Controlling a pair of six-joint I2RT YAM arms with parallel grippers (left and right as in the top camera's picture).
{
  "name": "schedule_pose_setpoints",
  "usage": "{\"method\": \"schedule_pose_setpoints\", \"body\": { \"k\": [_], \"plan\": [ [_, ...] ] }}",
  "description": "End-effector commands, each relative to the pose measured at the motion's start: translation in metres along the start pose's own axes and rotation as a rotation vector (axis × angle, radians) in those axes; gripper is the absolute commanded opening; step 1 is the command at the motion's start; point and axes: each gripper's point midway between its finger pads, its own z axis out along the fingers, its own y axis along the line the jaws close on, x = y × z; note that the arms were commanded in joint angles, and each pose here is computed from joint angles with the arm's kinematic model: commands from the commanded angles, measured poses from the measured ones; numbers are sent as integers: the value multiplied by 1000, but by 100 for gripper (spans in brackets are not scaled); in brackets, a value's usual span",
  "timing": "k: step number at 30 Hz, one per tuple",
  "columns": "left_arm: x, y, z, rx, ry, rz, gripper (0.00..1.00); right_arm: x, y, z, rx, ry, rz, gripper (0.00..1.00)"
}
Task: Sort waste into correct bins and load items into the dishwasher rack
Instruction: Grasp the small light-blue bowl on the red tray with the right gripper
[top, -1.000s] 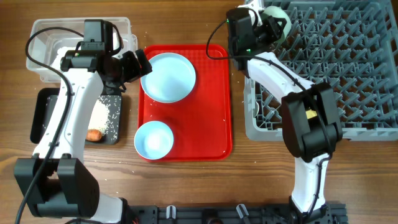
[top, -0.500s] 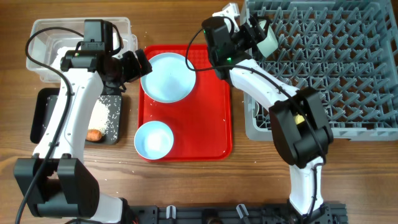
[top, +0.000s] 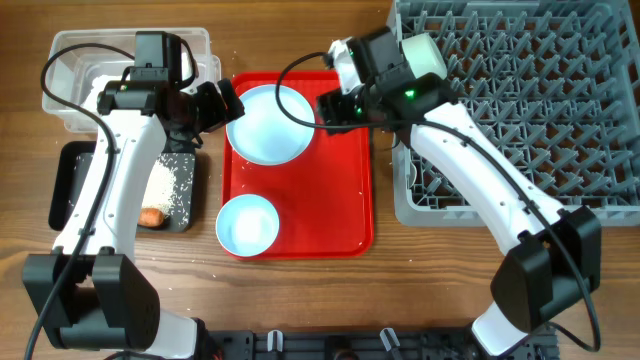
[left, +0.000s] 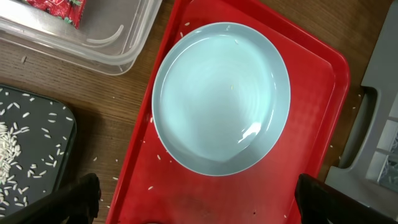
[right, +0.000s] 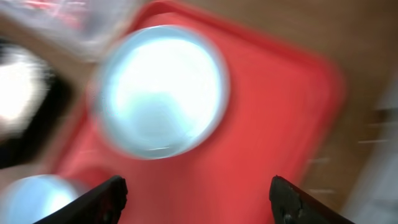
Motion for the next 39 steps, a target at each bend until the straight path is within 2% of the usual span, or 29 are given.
{"method": "schedule_pose_setpoints", "body": {
  "k": [1,5,6,8,13,14,16,21,27,32,33,37,39],
  "plan": [
    [0,4,3,-11,4,-18,100,41,54,15,-215,140,209,75],
    [-1,2,3,-2,4,-22,100,77,80,45,-193,233,333,72],
    [-5,-5,3,31,-7,-19,100,84,86,52,-189,255,347,72],
    [-19,3,2,-8,-69,-14,100,99,92,67,-159,294,359,69],
    [-41,81,-16,-126,-126,-356,100,133,99,96,-104,393,389,63],
    [-44,106,-23,-147,-134,-432,100,133,99,96,-106,394,397,57],
    [-49,131,-31,-167,-155,-495,100,133,101,97,-109,391,393,49],
    [-56,184,-49,-204,-202,-622,100,142,111,102,-111,409,370,37],
    [-56,186,-50,-206,-204,-627,100,157,126,111,-92,428,318,28],
    [-56,186,-50,-206,-204,-627,100,169,122,126,-64,540,342,13],
    [-56,186,-50,-206,-204,-627,100,166,124,126,-64,546,332,5],
    [-56,186,-50,-206,-204,-627,100,141,121,115,-84,486,341,4],
    [-56,186,-50,-206,-204,-627,100,117,107,95,-65,413,329,4]
  ]
}}
